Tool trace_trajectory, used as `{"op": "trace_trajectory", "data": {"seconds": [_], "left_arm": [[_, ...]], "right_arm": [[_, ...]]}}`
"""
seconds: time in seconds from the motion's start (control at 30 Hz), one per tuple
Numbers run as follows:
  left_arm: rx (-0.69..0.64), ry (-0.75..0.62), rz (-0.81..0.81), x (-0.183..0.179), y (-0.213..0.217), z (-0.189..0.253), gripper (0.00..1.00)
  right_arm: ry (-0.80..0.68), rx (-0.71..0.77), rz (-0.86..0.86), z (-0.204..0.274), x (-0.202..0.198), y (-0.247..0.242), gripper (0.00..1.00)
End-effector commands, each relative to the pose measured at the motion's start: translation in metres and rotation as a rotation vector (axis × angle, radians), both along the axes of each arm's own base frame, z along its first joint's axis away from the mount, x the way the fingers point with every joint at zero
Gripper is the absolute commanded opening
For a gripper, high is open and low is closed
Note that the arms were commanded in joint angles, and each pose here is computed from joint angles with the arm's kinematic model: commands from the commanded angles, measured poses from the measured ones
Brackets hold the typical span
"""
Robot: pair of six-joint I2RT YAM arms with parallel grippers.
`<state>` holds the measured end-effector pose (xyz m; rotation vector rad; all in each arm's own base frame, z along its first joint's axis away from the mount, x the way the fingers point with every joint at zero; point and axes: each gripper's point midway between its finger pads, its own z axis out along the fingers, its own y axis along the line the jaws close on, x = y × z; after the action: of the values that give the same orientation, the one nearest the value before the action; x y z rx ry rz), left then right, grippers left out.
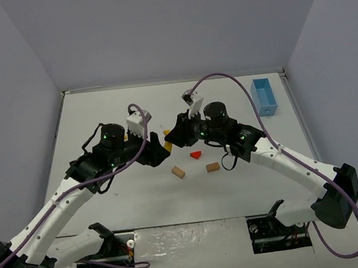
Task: Build the wood block tower
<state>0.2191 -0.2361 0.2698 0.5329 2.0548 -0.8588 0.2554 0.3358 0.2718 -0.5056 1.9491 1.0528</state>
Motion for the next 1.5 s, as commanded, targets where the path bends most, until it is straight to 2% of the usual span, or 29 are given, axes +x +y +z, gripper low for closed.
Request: {"op": "trace_trajectory", "data": {"seconds": [0.0, 0.23, 0.4, 0.7, 0.8, 0.9, 1.17, 1.47], "left_arm": [[-0.149, -0.122, -0.109, -0.004, -0.001, 0.049, 0.69], [-0.217, -0.134, -0.246, -0.009, -0.008, 0.057, 0.73], [-0.233, -0.13, -0.382, -0.015, -0.021, 0.055, 0.67], [-0.254, -0.179, -0.457, -0.016, -0.02, 0.056, 0.59], [-0.27, -0.179, -0.482, -0.021, -0.021, 0.057, 0.54], [-0.286, -0.179, -0.496, -0.022, -0.023, 0.058, 0.41], [-0.322, -0.171, -0.499, -0.02, -0.026, 0.058, 0.38], [-0.365, -0.179, -0.526, -0.018, -0.033, 0.065, 0.19]], "right_arm": [[-0.127, 0.078, 0.056, 0.039, -0.001, -0.005, 0.0], [-0.164, 0.1, 0.175, 0.051, -0.013, -0.002, 0.0], [-0.194, 0.121, 0.308, 0.061, -0.028, 0.003, 0.0], [-0.259, 0.149, 0.447, 0.075, -0.045, -0.002, 0.0], [-0.267, 0.158, 0.474, 0.079, -0.048, -0.003, 0.0], [-0.272, 0.161, 0.473, 0.082, -0.046, -0.004, 0.0], [-0.278, 0.178, 0.499, 0.088, -0.048, -0.001, 0.0], [-0.274, 0.193, 0.54, 0.088, -0.057, 0.002, 0.0]]}}
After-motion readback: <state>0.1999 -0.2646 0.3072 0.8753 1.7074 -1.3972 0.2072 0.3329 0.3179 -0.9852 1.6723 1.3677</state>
